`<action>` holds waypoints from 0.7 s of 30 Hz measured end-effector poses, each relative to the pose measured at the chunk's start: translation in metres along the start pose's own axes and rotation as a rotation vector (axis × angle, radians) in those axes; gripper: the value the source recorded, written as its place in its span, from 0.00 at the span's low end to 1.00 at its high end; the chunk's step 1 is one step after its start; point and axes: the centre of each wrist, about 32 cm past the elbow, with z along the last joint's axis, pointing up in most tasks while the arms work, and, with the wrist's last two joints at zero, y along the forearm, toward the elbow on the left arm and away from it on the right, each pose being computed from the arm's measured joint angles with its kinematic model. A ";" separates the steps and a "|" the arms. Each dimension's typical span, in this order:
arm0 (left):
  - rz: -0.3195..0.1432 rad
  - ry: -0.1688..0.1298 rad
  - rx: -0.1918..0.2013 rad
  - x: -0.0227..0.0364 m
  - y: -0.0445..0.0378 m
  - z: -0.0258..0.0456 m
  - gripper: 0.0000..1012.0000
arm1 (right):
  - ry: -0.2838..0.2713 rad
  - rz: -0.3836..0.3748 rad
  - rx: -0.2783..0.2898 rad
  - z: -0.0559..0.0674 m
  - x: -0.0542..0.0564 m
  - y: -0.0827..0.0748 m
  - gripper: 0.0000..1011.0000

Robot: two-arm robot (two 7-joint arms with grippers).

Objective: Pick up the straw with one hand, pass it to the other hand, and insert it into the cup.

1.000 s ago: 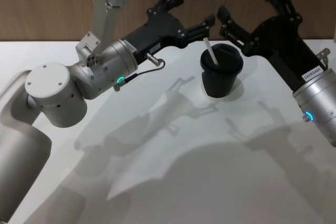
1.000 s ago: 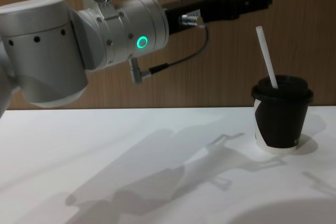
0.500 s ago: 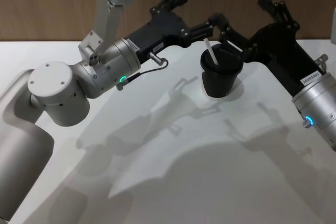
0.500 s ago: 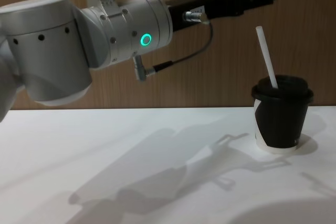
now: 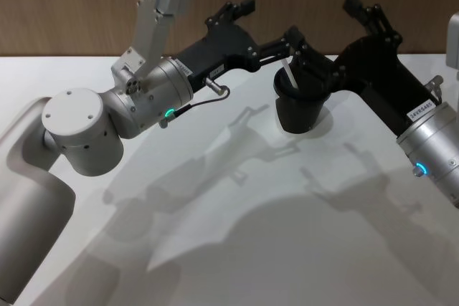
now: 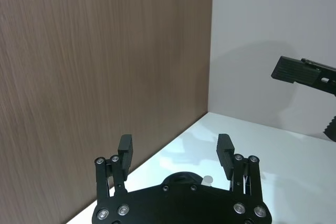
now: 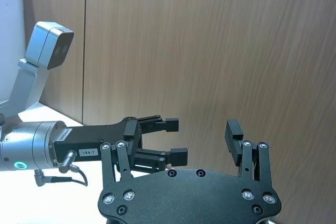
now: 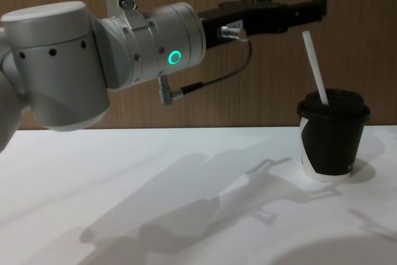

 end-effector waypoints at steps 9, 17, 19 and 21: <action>0.003 -0.003 0.009 -0.0004 0.0000 -0.0011 0.99 | -0.007 0.012 0.000 -0.001 0.000 0.000 0.99; 0.004 -0.005 0.012 -0.0005 0.0001 -0.0016 0.99 | -0.010 0.016 0.001 -0.001 0.001 0.000 0.99; 0.004 -0.005 0.013 -0.0005 0.0001 -0.0017 0.99 | -0.011 0.018 0.001 -0.001 0.001 0.000 0.99; 0.005 -0.006 0.014 -0.0005 0.0001 -0.0018 0.99 | -0.012 0.018 0.001 -0.001 0.001 0.000 0.99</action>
